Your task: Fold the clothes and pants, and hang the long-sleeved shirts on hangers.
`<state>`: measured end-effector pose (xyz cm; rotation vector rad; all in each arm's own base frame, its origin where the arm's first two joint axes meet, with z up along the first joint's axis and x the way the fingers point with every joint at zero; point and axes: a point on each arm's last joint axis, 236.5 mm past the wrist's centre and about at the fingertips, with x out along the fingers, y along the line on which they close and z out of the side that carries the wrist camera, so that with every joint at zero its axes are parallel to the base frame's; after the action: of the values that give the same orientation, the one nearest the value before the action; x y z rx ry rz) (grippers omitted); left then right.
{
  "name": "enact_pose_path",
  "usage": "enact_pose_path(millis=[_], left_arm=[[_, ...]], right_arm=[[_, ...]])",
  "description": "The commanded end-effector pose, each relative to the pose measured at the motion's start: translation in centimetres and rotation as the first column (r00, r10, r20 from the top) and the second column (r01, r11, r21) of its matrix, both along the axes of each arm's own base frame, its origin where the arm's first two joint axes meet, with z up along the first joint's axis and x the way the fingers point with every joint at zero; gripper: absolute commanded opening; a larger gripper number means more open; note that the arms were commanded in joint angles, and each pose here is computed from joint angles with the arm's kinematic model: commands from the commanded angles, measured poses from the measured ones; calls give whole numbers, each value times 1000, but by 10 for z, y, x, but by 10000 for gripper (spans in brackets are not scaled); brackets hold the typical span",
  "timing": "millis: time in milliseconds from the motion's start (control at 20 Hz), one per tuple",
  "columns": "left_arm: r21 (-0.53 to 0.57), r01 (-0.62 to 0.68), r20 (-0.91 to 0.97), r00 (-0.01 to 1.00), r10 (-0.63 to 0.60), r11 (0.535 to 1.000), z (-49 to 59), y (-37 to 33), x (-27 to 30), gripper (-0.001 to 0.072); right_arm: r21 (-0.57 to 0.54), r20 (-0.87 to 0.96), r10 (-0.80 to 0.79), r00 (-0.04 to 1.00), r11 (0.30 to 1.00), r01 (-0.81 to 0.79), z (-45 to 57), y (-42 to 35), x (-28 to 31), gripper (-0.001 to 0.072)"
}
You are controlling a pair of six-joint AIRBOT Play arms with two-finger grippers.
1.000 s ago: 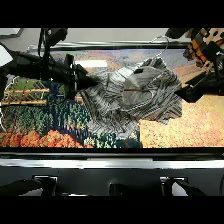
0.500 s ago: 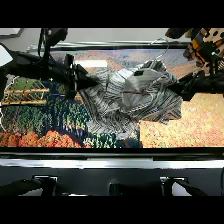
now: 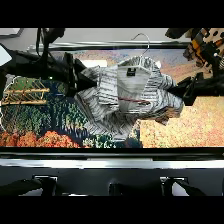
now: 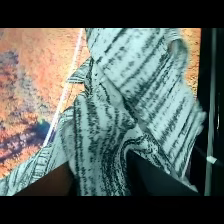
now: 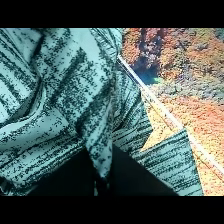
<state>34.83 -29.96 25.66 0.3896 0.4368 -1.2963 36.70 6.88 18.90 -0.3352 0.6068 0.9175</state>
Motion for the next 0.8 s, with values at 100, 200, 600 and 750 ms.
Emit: enact_pose_path(millis=[100, 200, 600, 750], left_arm=[[-100, -296, -124, 951, 283, 950, 15, 9, 45, 350], [-160, -430, -180, 898, 402, 889, 27, 16, 67, 350], [-377, -747, -443, 664, 602, 547, 77, 54, 127, 620], [-379, -749, -449, 663, 600, 544, 82, 56, 123, 619]], right_arm=[[-200, 46, -245, 968, 948, 249, 29, -41, -41, 34], [-231, 87, -373, 924, 895, 382, 47, -57, -63, 34], [-219, 256, -668, 699, 664, 715, 97, -104, -138, 34], [-167, 254, -760, 598, 575, 801, 105, -117, -152, 34]])
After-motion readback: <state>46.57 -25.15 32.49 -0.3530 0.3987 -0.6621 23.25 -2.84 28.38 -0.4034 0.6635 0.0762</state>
